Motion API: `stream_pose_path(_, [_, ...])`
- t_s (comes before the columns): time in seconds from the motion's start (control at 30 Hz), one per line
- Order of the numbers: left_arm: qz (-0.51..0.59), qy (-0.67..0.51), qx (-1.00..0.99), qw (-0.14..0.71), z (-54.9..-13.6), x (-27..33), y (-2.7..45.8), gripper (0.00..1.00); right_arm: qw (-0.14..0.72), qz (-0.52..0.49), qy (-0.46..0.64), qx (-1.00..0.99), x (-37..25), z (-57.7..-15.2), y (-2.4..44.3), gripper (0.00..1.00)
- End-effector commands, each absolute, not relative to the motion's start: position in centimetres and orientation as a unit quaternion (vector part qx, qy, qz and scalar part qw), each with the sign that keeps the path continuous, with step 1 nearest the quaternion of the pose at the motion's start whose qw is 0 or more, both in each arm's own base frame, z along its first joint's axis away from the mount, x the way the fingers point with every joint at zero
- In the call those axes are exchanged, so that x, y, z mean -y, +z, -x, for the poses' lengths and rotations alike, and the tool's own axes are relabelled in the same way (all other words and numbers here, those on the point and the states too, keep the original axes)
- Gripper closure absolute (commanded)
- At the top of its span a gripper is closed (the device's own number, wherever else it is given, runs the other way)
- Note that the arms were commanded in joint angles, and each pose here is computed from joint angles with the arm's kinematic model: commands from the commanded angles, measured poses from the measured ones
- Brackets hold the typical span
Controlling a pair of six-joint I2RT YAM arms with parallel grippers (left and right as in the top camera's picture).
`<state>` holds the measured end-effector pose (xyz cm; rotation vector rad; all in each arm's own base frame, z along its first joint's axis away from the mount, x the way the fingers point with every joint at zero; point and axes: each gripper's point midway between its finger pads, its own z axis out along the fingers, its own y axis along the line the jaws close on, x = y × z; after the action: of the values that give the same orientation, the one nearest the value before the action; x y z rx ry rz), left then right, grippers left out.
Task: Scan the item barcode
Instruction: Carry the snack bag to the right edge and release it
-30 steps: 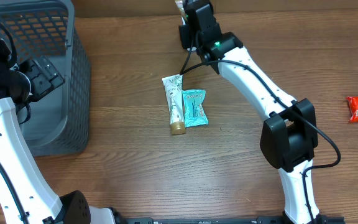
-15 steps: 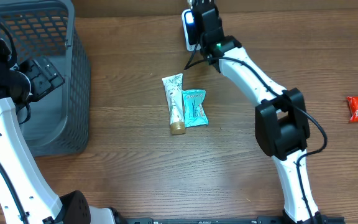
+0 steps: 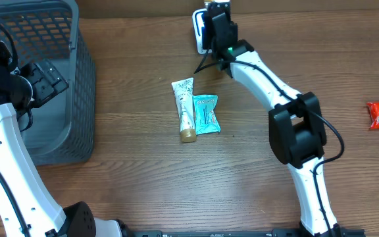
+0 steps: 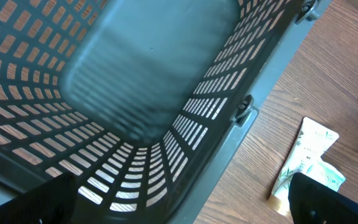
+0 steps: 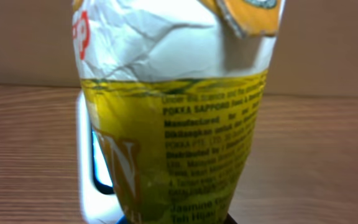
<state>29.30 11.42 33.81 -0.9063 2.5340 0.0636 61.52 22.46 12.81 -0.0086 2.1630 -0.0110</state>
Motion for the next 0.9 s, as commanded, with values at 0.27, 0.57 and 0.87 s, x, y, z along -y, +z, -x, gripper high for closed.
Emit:
stream_pose_path(0.27, [0.320, 0.031, -0.920, 0.223, -29.3, -11.6, 33.9, 0.00, 0.475, -0.312, -0.061, -0.821, 4.5, -57.2, 27.8, 0.92])
stream_pose_path(0.57, [0.320, 0.031, -0.920, 0.223, -29.3, -11.6, 33.9, 0.00, 0.328, -0.451, -0.171, -0.812, 23.2, -48.6, 21.5, 0.92])
stream_pose_path(0.87, [0.320, 0.031, -0.920, 0.223, -29.3, -11.6, 33.9, 0.00, 0.287, -0.536, -0.101, -0.788, 32.4, -43.8, 16.4, 0.88])
